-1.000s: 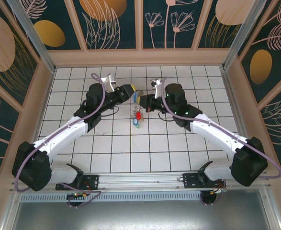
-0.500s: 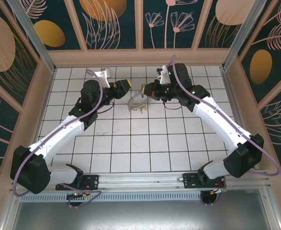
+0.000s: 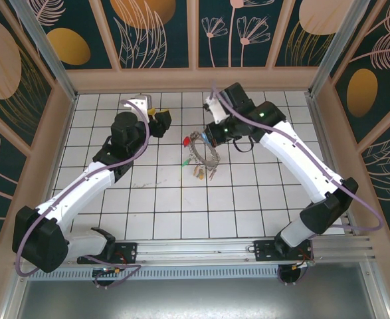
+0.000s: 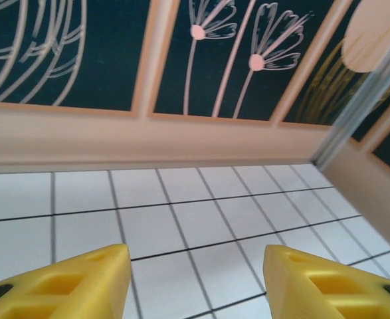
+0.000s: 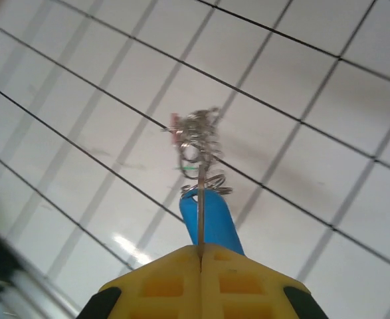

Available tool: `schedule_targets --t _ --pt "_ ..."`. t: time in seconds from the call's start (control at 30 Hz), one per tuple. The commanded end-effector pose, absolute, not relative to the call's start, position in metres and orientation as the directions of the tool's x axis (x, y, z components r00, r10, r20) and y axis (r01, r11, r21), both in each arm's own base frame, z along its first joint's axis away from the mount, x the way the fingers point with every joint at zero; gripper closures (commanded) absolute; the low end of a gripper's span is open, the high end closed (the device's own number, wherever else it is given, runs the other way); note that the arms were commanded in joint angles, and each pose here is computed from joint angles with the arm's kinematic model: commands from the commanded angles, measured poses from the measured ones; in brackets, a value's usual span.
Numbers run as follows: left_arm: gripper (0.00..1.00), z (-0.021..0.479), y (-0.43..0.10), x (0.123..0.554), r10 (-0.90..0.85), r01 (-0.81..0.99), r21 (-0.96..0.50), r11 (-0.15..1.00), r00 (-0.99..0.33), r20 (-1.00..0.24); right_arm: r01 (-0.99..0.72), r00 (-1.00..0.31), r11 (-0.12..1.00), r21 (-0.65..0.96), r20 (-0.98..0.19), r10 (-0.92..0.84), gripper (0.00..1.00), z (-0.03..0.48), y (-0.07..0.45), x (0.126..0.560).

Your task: Put the keys on the keyring

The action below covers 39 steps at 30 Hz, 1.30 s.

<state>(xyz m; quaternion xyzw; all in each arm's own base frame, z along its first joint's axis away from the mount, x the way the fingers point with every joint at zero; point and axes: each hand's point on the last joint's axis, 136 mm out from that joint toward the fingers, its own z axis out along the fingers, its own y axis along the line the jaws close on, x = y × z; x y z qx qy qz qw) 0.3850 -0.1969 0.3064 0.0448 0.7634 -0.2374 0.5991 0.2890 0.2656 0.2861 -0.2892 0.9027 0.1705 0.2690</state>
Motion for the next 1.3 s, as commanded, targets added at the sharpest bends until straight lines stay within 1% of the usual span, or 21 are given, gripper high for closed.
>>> schedule_targets --t 0.0,0.07,0.1,0.17,0.23,0.3,0.33,0.37,0.43,0.5,0.57,0.63,0.67,0.73,0.77,0.9,0.97,1.13,1.2,1.27 --pt "0.44 0.307 -0.180 0.390 -0.159 0.293 -0.223 0.930 -0.226 -0.961 -0.720 -0.424 0.649 -0.244 -0.586 -0.690 1.00 0.310 0.239 0.302" --pt "0.44 0.305 -0.177 0.391 -0.160 0.274 -0.218 0.937 -0.219 -0.962 -0.745 -0.268 0.533 -0.402 -0.551 -0.790 1.00 0.321 0.243 0.301" --pt "0.44 0.303 -0.173 0.392 -0.164 0.253 -0.219 0.942 -0.219 -0.962 -0.740 -0.175 0.453 -0.498 -0.508 -0.844 1.00 0.326 0.245 0.300" --pt "0.44 0.298 -0.166 0.393 -0.172 0.210 -0.219 0.953 -0.220 -0.960 -0.693 -0.009 0.271 -0.669 -0.368 -0.930 1.00 0.329 0.244 0.298" --pt "0.44 0.294 -0.157 0.394 -0.187 0.169 -0.224 0.960 -0.214 -0.959 -0.568 0.090 0.110 -0.816 -0.195 -0.977 1.00 0.332 0.236 0.308" --pt "0.44 0.291 -0.152 0.393 -0.194 0.150 -0.227 0.962 -0.206 -0.959 -0.456 0.141 0.032 -0.889 -0.107 -0.984 1.00 0.344 0.234 0.318" --pt "0.44 0.287 -0.151 0.393 -0.194 0.144 -0.226 0.963 -0.208 -0.959 -0.391 0.169 0.026 -0.920 -0.100 -0.980 1.00 0.356 0.236 0.322" --pt "0.43 0.286 -0.150 0.392 -0.194 0.140 -0.226 0.964 -0.208 -0.959 -0.332 0.212 -0.008 -0.943 -0.066 -0.975 1.00 0.365 0.239 0.323" --pt "0.43 0.280 -0.145 0.391 -0.196 0.118 -0.224 0.967 -0.212 -0.958 -0.208 0.322 -0.100 -0.973 0.029 -0.946 1.00 0.379 0.245 0.317" --pt "0.43 0.276 -0.140 0.390 -0.205 0.093 -0.229 0.969 -0.212 -0.956 -0.103 0.417 -0.130 -0.986 0.077 -0.906 1.00 0.393 0.253 0.308" --pt "0.43 0.273 -0.136 0.391 -0.226 0.072 -0.246 0.966 -0.214 -0.950 -0.067 0.486 -0.194 -0.979 0.138 -0.863 1.00 0.396 0.256 0.302" --pt "0.43 0.269 -0.135 0.391 -0.242 0.066 -0.262 0.963 -0.218 -0.946 -0.037 0.518 -0.208 -0.977 0.159 -0.840 1.00 0.401 0.253 0.303" --pt "0.43 0.268 -0.136 0.392 -0.247 0.065 -0.266 0.962 -0.218 -0.944 -0.020 0.525 -0.232 -0.973 0.187 -0.831 1.00 0.400 0.250 0.305" --pt "0.43 0.265 -0.135 0.393 -0.254 0.055 -0.272 0.961 -0.219 -0.942 0.010 0.507 -0.301 -0.954 0.264 -0.820 1.00 0.397 0.237 0.313" --pt "0.43 0.264 -0.134 0.394 -0.255 0.049 -0.271 0.961 -0.219 -0.942 0.020 0.498 -0.312 -0.950 0.281 -0.821 1.00 0.399 0.233 0.317" --pt "0.43 0.259 -0.130 0.400 -0.244 0.023 -0.256 0.966 -0.239 -0.940 0.077 0.500 -0.305 -0.949 0.302 -0.812 1.00 0.416 0.227 0.318" --pt "0.43 0.257 -0.128 0.402 -0.240 0.009 -0.249 0.968 -0.245 -0.939 0.093 0.516 -0.289 -0.953 0.294 -0.805 1.00 0.422 0.227 0.316" --pt "0.42 0.257 -0.124 0.404 -0.242 -0.002 -0.249 0.969 -0.244 -0.939 0.008 0.524 -0.273 -0.962 0.236 -0.818 1.00 0.402 0.221 0.319" --pt "0.42 0.256 -0.124 0.404 -0.241 -0.004 -0.248 0.969 -0.246 -0.939 -0.036 0.537 -0.254 -0.967 0.195 -0.820 1.00 0.389 0.223 0.320" --pt "0.42 0.255 -0.122 0.405 -0.239 -0.015 -0.243 0.970 -0.250 -0.938 -0.096 0.563 -0.193 -0.977 0.107 -0.820 1.00 0.379 0.231 0.320"
